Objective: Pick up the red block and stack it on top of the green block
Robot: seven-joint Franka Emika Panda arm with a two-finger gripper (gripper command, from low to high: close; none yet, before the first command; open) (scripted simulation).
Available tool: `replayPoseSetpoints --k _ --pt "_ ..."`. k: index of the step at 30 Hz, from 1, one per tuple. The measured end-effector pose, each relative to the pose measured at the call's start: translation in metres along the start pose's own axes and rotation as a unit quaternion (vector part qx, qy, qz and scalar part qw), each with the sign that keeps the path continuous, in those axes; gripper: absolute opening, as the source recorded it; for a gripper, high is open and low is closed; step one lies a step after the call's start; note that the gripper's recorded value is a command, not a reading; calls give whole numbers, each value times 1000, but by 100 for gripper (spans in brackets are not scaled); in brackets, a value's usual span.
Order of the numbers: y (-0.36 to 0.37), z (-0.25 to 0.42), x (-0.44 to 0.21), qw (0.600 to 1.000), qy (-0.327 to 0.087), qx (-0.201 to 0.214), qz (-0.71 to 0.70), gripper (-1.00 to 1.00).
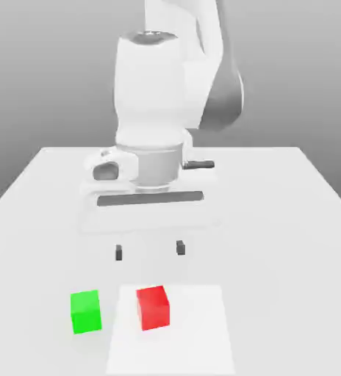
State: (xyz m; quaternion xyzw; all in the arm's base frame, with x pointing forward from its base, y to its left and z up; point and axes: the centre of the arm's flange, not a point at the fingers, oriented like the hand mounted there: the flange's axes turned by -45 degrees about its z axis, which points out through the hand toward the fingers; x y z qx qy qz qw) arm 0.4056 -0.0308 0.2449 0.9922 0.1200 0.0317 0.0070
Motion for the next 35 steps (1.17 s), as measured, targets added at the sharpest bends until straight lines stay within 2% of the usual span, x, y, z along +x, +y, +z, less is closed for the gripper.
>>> replayPoseSetpoints --k 2,7,8,15,21,27,31,32,35 --pt "-3 32 -15 1000 -23 8 -8 0" --pt "-5 85 -22 999 -30 11 -12 0" --pt "-6 94 -23 999 -31 11 -12 -100" --pt "-6 96 -24 999 -31 11 -12 -100" --pt "-4 43 -21 999 -31 11 -11 -100" --pt "121 10 -62 993 -32 7 117 -100" --pt "113 49 -56 994 -32 8 102 -100" --pt "112 58 -56 994 -32 8 101 100" --pt "112 58 -56 994 -32 8 101 100"
